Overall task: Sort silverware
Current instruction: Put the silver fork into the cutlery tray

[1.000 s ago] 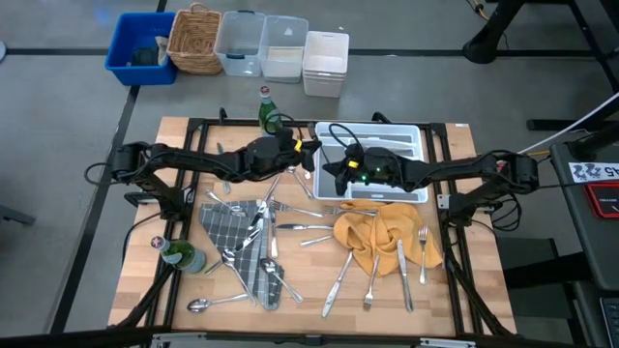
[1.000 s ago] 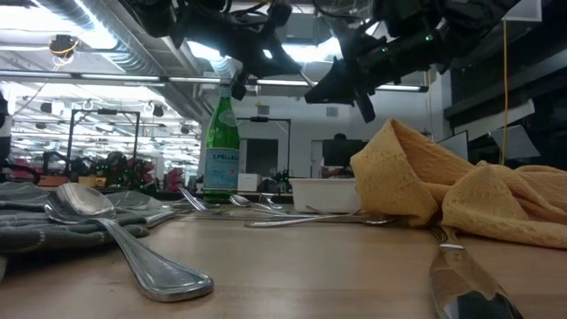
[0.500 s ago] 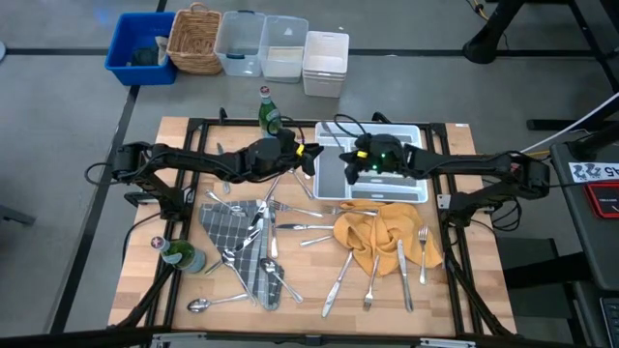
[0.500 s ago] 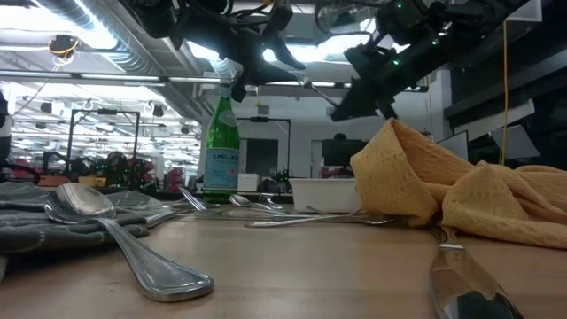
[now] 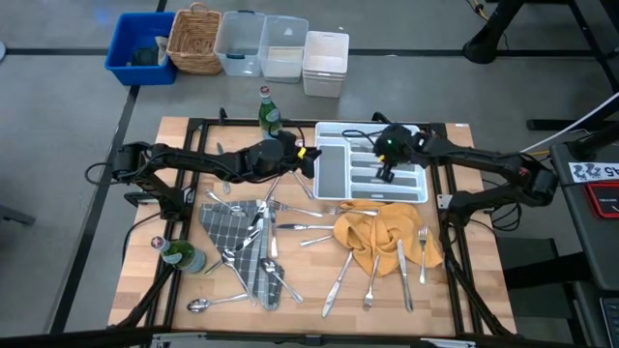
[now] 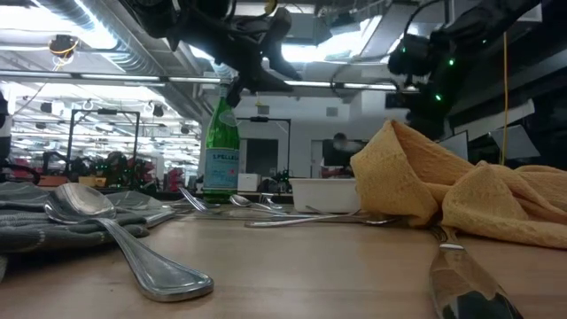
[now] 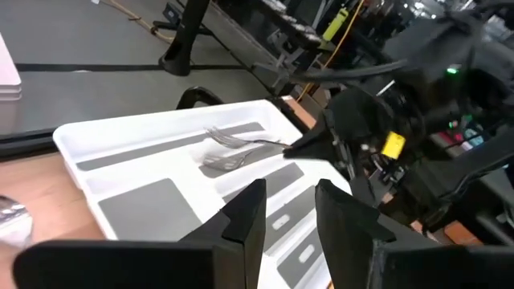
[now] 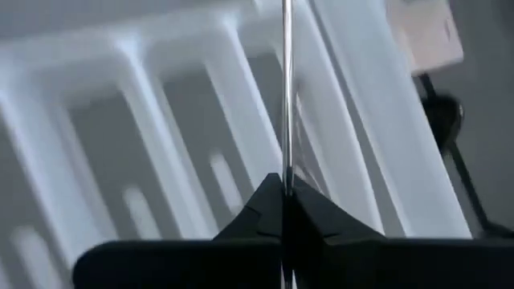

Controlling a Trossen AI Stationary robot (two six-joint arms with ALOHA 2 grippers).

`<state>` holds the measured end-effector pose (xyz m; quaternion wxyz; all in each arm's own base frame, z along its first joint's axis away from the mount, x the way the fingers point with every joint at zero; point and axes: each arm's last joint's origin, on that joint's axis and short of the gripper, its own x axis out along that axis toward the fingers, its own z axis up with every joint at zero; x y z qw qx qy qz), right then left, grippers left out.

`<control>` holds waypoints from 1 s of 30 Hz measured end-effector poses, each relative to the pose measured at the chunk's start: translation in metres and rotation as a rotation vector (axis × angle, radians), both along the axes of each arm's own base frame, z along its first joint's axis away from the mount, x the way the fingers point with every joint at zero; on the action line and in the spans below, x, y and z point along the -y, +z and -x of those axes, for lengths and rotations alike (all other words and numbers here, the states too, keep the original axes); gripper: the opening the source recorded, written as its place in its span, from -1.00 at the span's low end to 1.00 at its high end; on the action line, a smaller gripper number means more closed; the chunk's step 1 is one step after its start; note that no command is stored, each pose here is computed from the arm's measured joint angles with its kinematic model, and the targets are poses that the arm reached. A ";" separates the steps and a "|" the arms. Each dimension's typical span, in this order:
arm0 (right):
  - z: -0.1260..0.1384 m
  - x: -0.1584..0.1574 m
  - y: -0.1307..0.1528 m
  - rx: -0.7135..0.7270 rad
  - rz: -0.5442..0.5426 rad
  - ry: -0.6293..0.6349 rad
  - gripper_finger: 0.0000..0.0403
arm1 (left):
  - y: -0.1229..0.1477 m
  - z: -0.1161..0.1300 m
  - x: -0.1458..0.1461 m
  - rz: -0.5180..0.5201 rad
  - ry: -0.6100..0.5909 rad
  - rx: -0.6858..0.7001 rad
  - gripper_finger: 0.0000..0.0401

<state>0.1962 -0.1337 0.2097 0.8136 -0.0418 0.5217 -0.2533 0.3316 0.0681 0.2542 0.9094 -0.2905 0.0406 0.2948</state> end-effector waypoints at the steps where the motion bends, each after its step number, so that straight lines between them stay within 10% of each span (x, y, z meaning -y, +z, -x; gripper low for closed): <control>1: 0.002 0.004 -0.002 -0.022 0.004 0.001 -0.98 | -0.001 0.000 0.000 0.002 0.000 -0.010 -0.52; 30: 0.034 0.069 -0.059 -0.343 -0.091 0.125 -0.88 | -0.008 0.003 0.001 -0.007 -0.009 -0.105 -0.52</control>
